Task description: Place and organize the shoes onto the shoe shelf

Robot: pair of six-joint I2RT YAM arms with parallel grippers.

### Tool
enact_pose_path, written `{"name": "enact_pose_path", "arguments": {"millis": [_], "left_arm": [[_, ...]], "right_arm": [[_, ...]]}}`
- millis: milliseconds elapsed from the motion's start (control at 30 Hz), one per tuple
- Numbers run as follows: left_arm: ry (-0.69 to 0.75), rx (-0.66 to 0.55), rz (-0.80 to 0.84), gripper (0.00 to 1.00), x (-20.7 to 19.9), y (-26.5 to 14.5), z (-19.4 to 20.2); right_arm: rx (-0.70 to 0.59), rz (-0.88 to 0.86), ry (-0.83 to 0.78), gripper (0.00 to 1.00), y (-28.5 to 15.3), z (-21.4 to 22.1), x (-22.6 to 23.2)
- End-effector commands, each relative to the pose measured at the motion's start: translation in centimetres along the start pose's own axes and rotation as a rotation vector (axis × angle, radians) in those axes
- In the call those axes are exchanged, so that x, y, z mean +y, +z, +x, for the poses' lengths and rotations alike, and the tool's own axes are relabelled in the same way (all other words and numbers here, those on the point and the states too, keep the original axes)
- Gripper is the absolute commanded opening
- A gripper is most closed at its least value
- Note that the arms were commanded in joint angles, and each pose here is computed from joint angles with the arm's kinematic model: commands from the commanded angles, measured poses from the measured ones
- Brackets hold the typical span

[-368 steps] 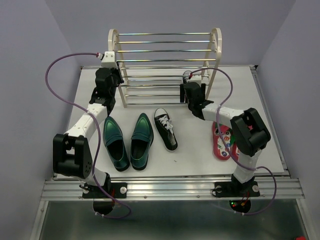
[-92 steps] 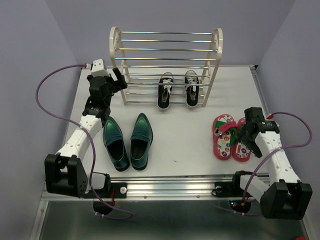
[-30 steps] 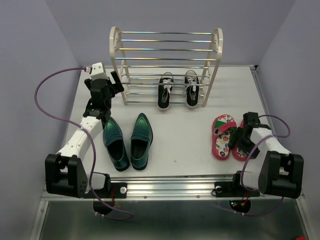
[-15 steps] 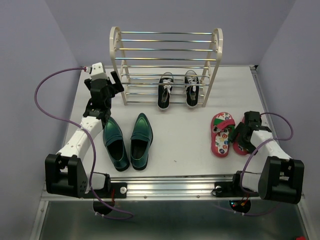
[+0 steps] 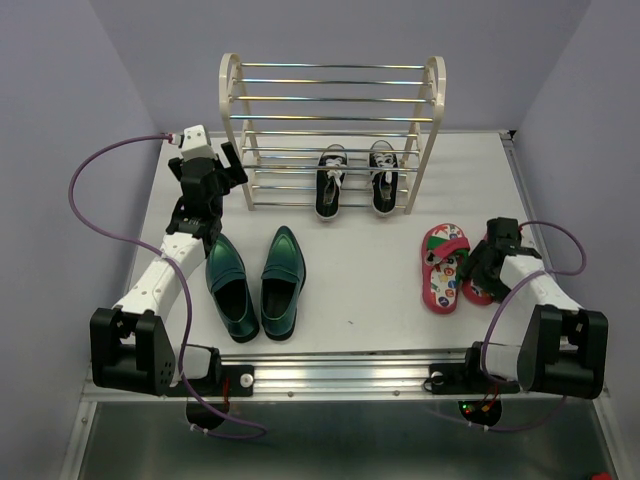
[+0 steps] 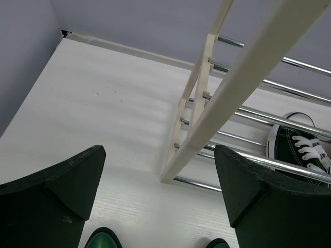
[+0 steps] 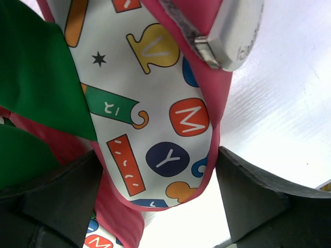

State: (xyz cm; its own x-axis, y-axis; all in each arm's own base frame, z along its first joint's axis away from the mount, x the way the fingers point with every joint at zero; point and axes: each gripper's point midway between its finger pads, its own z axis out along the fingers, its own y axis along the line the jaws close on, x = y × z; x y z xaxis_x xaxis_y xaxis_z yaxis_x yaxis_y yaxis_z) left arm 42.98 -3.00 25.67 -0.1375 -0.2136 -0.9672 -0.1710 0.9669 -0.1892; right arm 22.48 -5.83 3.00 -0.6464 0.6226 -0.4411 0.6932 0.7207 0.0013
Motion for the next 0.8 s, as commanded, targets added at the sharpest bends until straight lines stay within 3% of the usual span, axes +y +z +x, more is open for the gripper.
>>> {"name": "enact_pose_path", "arguments": {"millis": [0,33,67,100,200,300,500,600,767], "left_arm": [[0.002,-0.056,0.000,0.99,-0.2,0.0,-1.7],[0.003,-0.057,0.002,0.99,-0.2,-0.1,-1.7],[0.000,-0.057,0.002,0.99,-0.2,-0.1,-1.7],[0.000,-0.055,0.003,0.99,-0.3,-0.1,-1.7],[0.001,-0.057,0.003,0.99,-0.3,-0.1,-1.7],[-0.003,-0.062,0.002,0.99,-0.2,-0.2,-1.9],[-0.015,-0.073,0.005,0.99,-0.2,-0.5,-2.2],[-0.020,-0.081,0.003,0.99,-0.2,-0.7,-2.4],[-0.026,-0.082,0.004,0.99,-0.1,-0.9,-2.4]], "right_arm": [[-0.094,-0.064,0.053,0.85,0.7,-2.8,2.2],[-0.100,-0.060,0.057,0.77,0.6,-2.9,2.1],[-0.107,-0.060,0.059,0.56,0.6,-3.0,2.1],[-0.122,-0.064,0.062,0.45,0.3,-3.4,2.2],[-0.156,-0.082,0.059,0.19,-0.4,-4.2,2.3],[-0.231,-0.118,0.062,0.01,-2.0,-5.7,2.5],[-0.436,-0.148,0.047,0.01,-7.2,-10.1,2.0],[-0.479,-0.136,0.026,0.01,-8.3,-10.9,1.5],[-0.445,-0.165,0.019,0.01,-7.8,-10.4,2.2]]}}
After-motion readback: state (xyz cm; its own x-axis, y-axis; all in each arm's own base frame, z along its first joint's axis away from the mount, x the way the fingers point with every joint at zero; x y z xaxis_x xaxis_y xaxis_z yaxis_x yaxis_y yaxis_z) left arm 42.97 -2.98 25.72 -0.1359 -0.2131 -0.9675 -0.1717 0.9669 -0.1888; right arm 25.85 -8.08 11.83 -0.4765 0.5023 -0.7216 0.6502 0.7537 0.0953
